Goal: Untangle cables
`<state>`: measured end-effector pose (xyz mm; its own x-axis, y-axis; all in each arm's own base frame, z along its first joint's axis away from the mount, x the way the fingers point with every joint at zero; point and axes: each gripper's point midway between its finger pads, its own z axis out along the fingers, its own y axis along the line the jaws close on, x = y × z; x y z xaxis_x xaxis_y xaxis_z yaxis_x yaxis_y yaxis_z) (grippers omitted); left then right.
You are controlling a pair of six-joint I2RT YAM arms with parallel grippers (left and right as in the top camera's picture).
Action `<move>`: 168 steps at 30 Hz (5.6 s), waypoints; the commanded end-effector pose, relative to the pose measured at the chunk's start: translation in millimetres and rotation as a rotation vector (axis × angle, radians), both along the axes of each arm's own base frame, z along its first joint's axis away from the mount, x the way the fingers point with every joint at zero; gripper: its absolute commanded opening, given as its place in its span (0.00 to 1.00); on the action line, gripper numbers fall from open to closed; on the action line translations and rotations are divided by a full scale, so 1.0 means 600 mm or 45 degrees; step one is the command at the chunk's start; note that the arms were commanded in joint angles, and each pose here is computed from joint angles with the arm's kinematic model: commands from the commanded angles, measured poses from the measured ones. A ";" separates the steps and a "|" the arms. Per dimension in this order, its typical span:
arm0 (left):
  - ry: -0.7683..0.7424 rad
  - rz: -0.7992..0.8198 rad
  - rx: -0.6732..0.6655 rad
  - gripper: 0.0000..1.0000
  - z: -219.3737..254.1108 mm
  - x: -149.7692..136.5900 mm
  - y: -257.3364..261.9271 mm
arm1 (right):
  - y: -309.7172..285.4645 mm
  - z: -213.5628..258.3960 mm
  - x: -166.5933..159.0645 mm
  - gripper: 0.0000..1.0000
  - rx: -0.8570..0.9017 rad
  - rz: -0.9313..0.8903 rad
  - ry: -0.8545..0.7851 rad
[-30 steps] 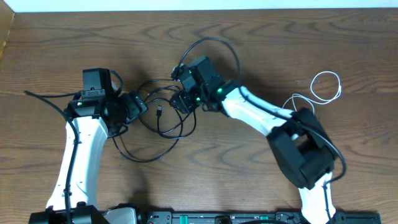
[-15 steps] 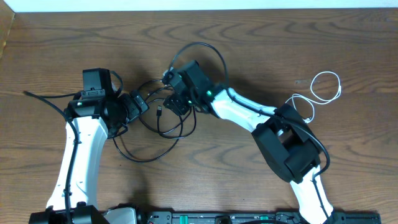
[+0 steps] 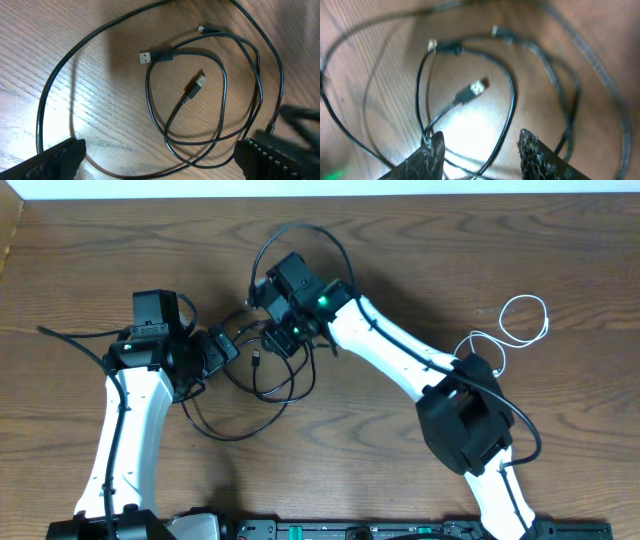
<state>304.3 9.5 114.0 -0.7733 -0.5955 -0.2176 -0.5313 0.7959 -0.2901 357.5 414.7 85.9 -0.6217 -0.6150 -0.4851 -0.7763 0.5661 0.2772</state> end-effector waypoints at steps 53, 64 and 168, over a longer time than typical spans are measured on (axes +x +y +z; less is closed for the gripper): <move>-0.008 -0.007 0.022 0.99 0.005 0.002 0.004 | -0.050 -0.140 -0.072 0.01 -0.339 -0.231 0.302; -0.008 -0.006 0.022 0.99 0.005 0.002 0.004 | -0.061 0.014 0.008 0.01 0.135 -0.164 0.340; 0.083 -0.646 -0.040 0.93 -0.108 0.030 -0.148 | -0.110 -0.184 0.090 0.18 0.454 -0.284 0.769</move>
<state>320.3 -81.8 50.2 -0.9797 -0.1370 -0.1466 -0.0857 0.9463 -0.3116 416.7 358.1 12.7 -0.9207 -0.3133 -0.2326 -0.3527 0.4132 0.8396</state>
